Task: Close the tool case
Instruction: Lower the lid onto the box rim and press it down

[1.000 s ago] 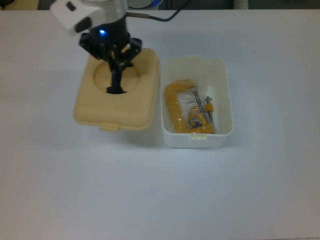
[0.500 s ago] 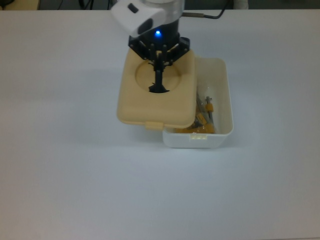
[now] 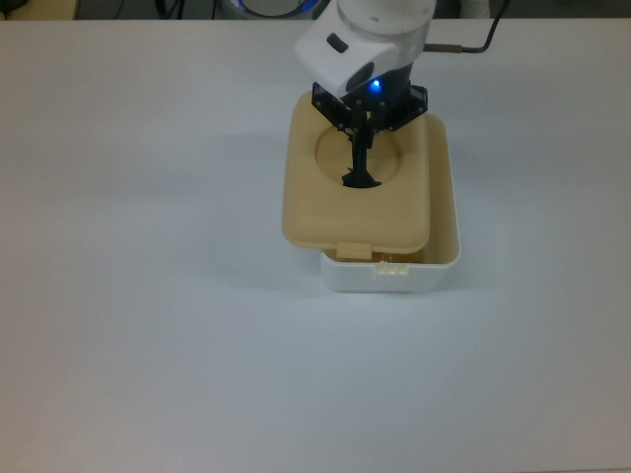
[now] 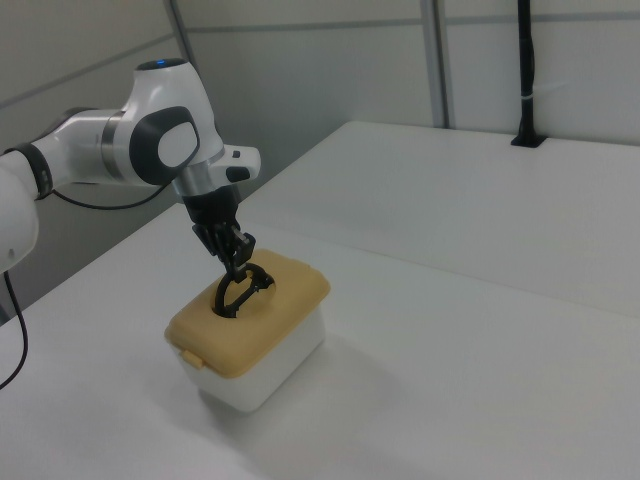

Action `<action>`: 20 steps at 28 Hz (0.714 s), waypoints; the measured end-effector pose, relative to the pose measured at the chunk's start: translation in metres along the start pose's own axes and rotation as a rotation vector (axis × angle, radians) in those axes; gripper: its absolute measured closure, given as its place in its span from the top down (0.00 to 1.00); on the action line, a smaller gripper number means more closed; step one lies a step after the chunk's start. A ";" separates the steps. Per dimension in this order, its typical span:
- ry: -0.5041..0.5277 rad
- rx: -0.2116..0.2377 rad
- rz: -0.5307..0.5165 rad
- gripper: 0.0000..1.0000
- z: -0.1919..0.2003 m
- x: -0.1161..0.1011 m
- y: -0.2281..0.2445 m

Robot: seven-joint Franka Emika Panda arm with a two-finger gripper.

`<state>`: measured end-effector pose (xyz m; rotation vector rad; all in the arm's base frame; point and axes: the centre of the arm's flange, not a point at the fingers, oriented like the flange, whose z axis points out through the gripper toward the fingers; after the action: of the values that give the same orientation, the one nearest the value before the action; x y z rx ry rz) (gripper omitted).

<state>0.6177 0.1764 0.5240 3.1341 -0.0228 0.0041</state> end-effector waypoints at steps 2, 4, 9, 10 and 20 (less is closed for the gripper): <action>-0.009 -0.004 0.001 0.11 0.006 0.000 -0.006; -0.016 -0.008 0.000 0.11 0.011 0.000 -0.012; -0.018 -0.011 -0.002 0.11 0.014 -0.002 -0.020; -0.018 -0.011 -0.003 0.11 0.014 -0.002 -0.021; -0.017 -0.011 -0.014 0.11 0.013 -0.004 -0.029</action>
<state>0.6139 0.2049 0.5105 3.1232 -0.0003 -0.0226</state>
